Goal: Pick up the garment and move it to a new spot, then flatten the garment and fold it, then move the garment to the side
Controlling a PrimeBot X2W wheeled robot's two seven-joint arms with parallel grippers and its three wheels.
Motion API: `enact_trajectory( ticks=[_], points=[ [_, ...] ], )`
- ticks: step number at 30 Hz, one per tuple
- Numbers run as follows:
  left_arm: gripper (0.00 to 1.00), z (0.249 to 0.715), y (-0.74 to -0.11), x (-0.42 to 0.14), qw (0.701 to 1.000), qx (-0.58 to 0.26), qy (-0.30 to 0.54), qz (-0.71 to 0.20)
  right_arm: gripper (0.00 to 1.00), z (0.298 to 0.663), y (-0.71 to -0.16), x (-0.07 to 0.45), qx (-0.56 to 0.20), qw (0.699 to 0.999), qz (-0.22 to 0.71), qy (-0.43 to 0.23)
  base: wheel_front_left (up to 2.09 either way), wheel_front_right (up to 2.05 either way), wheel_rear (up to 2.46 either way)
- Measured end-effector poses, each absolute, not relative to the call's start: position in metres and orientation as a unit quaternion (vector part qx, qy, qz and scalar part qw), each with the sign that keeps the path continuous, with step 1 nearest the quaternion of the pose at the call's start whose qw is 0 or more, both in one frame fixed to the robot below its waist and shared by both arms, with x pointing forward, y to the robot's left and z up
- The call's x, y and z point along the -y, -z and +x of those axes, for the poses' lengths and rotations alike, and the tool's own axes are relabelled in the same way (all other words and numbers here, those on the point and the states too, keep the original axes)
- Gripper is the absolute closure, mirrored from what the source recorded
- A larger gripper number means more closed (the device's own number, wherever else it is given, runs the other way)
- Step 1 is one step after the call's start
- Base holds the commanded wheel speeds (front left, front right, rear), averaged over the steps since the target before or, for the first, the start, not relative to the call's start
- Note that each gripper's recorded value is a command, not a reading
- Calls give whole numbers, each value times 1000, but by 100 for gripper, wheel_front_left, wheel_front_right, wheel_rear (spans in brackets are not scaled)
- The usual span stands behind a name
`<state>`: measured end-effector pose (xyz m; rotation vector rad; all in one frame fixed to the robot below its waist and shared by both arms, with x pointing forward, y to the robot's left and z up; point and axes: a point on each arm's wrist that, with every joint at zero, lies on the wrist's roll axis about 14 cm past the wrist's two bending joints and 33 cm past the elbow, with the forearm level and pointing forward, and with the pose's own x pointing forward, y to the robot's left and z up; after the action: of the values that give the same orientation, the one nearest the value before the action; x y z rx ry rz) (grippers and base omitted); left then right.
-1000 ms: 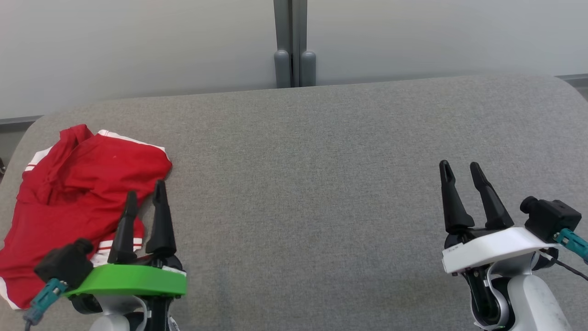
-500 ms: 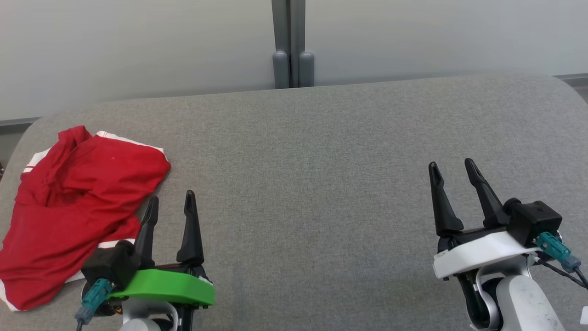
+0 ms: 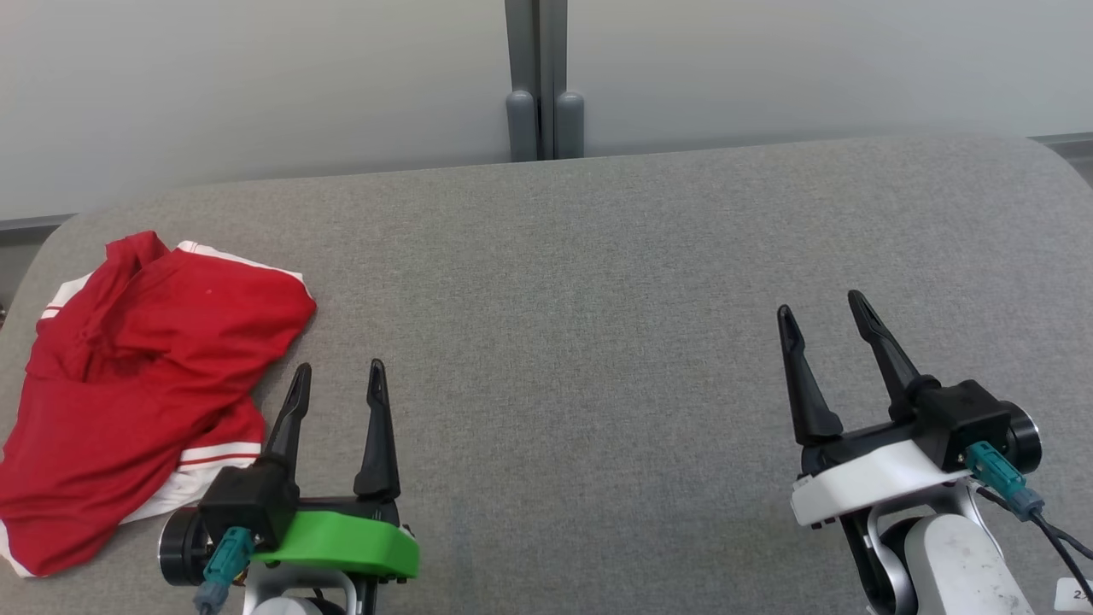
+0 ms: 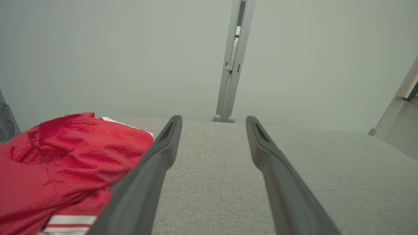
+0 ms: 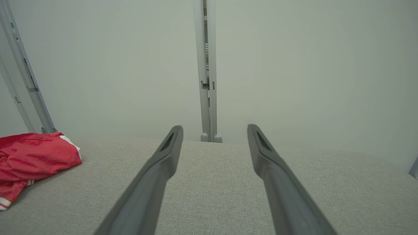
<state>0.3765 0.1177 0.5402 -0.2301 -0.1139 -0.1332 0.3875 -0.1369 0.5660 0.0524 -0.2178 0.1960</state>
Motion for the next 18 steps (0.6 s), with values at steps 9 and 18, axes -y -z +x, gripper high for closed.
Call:
enact_trajectory(
  ticks=[9, 18],
  points=[
    [0, 376, -549, -112, 988, 77, 70, -111, 0, 386, -573, 136, 126, 987, 17, -100, 0, 0, 0],
    [0, 372, -539, -116, 985, 70, 85, -131, 0, 381, -579, 138, 140, 982, 82, -97, 0, 0, 0]
  ],
)
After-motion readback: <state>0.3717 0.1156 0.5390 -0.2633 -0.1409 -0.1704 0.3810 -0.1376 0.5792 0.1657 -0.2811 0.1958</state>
